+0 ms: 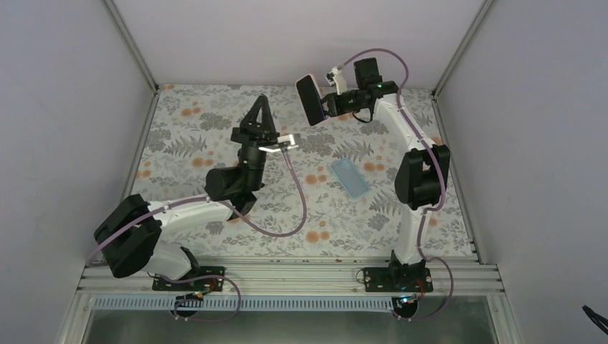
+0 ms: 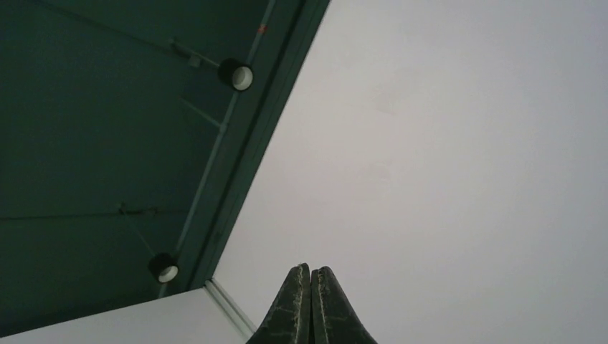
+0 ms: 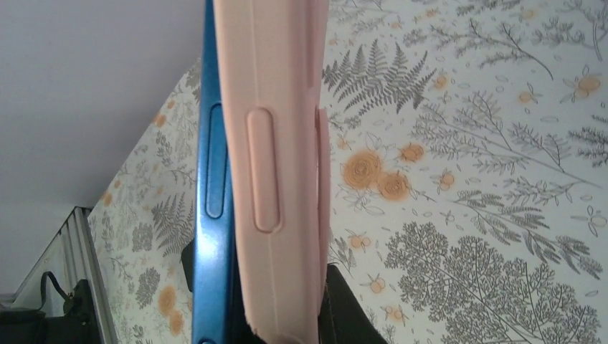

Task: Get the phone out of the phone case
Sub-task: Remove the phone case from the phone.

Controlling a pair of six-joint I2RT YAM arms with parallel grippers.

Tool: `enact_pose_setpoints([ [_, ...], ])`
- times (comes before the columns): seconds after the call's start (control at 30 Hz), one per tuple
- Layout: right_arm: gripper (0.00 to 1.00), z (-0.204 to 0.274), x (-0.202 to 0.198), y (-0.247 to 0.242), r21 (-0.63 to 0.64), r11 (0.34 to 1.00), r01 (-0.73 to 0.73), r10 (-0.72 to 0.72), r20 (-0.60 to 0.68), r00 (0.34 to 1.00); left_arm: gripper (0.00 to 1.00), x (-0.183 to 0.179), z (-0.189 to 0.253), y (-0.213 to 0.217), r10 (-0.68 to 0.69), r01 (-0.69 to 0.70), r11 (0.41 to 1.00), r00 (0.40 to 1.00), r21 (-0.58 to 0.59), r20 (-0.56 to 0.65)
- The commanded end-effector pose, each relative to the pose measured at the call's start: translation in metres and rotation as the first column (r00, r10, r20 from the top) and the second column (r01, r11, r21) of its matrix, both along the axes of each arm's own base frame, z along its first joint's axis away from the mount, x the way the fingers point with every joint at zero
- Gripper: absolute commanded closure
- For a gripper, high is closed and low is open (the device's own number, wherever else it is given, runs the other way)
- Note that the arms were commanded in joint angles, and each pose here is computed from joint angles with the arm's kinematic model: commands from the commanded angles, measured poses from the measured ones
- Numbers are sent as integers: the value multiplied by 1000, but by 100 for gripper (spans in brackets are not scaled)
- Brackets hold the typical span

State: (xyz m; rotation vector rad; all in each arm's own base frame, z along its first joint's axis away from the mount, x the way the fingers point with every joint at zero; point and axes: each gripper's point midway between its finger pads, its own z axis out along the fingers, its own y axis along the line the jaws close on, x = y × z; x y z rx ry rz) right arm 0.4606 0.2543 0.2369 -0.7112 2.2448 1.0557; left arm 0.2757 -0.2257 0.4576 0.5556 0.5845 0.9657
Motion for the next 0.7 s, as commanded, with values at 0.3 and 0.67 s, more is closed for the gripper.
enact_pose_setpoints([
  [0.3, 97, 42, -17, 12, 70, 996, -46, 42, 55, 998, 10, 5, -36, -8, -89, 78, 990, 992, -121, -89],
  [0.67, 97, 99, -5, 3, 122, 987, 102, -123, 181, 976, 0, 32, -69, -55, -237, 185, 961, 934, -207, -266],
])
